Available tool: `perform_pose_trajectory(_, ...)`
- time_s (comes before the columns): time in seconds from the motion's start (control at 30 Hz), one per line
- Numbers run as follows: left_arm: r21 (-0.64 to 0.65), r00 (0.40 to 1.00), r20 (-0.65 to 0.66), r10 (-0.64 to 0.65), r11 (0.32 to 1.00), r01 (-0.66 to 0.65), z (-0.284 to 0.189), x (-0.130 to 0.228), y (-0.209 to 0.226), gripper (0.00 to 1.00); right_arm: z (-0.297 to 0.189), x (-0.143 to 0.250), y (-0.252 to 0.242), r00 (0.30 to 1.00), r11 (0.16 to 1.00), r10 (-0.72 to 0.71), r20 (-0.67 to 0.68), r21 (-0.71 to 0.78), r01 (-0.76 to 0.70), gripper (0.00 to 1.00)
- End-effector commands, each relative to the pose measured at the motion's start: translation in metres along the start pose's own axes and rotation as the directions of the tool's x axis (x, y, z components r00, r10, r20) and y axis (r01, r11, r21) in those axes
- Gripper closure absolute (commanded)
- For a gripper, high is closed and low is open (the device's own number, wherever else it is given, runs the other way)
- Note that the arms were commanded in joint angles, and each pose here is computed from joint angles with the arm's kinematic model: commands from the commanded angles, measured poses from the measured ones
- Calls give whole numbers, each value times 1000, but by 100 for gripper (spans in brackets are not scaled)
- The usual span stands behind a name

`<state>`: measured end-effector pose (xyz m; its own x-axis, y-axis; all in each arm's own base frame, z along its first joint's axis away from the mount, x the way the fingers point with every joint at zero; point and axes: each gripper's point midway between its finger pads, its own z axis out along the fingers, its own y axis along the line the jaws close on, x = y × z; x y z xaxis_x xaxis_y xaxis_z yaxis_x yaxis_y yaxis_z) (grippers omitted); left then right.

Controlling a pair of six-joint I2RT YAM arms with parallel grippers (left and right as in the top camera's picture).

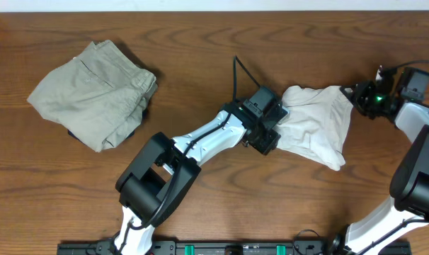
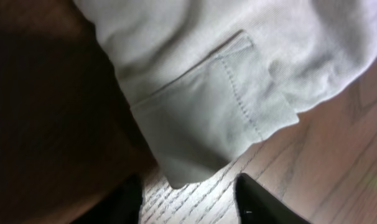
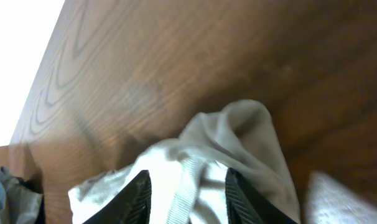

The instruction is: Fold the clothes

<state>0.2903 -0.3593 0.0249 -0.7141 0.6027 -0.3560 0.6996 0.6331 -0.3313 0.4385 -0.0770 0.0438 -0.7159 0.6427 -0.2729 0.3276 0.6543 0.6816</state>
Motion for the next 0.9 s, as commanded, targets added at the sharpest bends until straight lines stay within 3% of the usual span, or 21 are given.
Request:
perform_pose_trajectory(0.0, -10, 999, 0, -48, 999, 48, -10, -2, 7, 39, -21, -9, 8, 999, 998, -36, 16, -59, 37, 61)
perform_pose_trajectory(0.2, 14, 968, 158, -197, 980, 197, -72, -42, 22, 17, -53, -15, 9, 997, 993, -62, 41, -102, 65, 59)
perform_pose_trajectory(0.37, 213, 920, 253, -301, 944, 250, -107, -72, 25, 7, -100, -30, 25, 990, 982, -70, 126, -164, 90, 55)
perform_pose_trajectory(0.47, 332, 904, 267, -334, 913, 239, -111, -84, 26, 6, -113, -19, 40, 993, 981, -61, 103, -179, 79, 60)
perform_pose_trajectory(0.57, 385, 902, 245, -356, 889, 246, -96, -86, 29, 6, -114, 10, 53, 995, 985, -97, 26, -143, 100, 71)
perform_pose_trajectory(0.7, 414, 907, 180, -381, 866, 281, -74, -77, 31, 6, -107, 42, 42, 990, 990, -120, -73, 65, 125, 80)
perform_pose_trajectory(0.77, 426, 908, 155, -390, 855, 294, -66, -73, 31, 6, -103, 60, 32, 982, 966, -132, -135, 207, 158, 97)
perform_pose_trajectory(0.87, 425, 908, 139, -396, 852, 307, -58, -69, 34, 6, -90, 89, 38, 958, 941, -167, -235, 253, 226, 99)
